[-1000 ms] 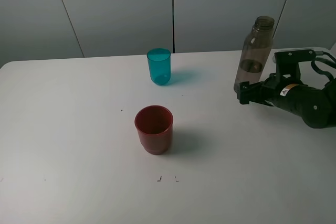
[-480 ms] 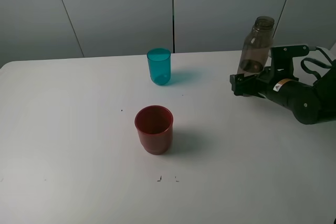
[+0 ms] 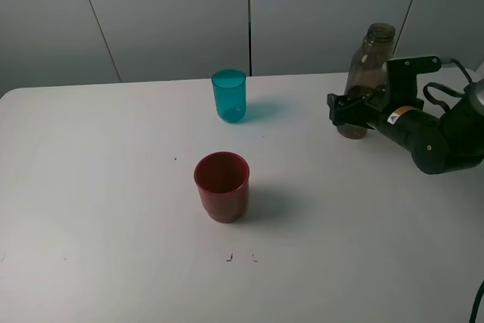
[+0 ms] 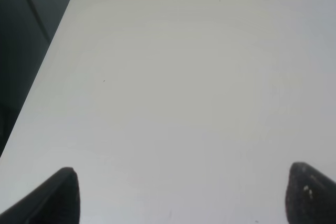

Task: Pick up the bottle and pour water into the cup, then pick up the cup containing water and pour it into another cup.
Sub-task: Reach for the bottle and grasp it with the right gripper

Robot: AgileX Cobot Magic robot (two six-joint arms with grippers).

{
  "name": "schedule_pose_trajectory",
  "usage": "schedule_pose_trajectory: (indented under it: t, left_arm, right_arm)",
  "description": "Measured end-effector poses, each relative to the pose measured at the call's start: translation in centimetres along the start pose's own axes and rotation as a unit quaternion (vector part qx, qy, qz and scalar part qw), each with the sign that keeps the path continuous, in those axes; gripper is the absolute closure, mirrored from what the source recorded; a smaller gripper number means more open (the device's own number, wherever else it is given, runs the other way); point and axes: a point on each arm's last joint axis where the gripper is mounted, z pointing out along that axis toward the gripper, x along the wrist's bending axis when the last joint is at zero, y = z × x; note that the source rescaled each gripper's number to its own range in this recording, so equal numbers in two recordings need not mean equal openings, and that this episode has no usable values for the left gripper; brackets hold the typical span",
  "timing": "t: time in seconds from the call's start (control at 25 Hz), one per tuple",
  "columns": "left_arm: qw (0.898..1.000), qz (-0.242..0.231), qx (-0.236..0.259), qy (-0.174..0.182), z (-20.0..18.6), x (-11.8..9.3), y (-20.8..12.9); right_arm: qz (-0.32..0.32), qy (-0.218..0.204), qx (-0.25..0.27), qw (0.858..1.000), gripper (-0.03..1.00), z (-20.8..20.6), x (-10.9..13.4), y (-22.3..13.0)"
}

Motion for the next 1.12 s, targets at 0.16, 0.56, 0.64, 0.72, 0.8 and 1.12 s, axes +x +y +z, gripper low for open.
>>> schedule_pose_trajectory:
  t: [0.16,0.56,0.64,0.72,0.8,1.12]
  left_arm:
    - [1.000,0.000,0.000,0.000,0.00,0.00,0.00]
    - [1.000,0.000,0.000,0.000,0.00,0.00,0.00]
    - [1.000,0.000,0.000,0.000,0.00,0.00,0.00]
    - [1.000,0.000,0.000,0.000,0.00,0.00,0.00]
    - [1.000,0.000,0.000,0.000,0.00,0.00,0.00]
    - [1.000,0.000,0.000,0.000,0.00,0.00,0.00]
  right_arm:
    - [-0.002,-0.005,-0.012,1.000,-0.03,0.04,-0.10,0.25]
    - [-0.004,-0.008,-0.025,1.000,-0.03,0.52,-0.14,0.87]
    - [-0.004,-0.008,-0.024,1.000,-0.03,0.52,-0.14,0.85]
    - [-0.004,-0.008,-0.024,1.000,-0.03,0.52,-0.14,0.85]
    - [-0.004,-0.008,-0.024,1.000,-0.03,0.52,-0.14,0.85]
    - [-0.004,-0.008,-0.025,1.000,0.57,0.53,-0.14,0.87]
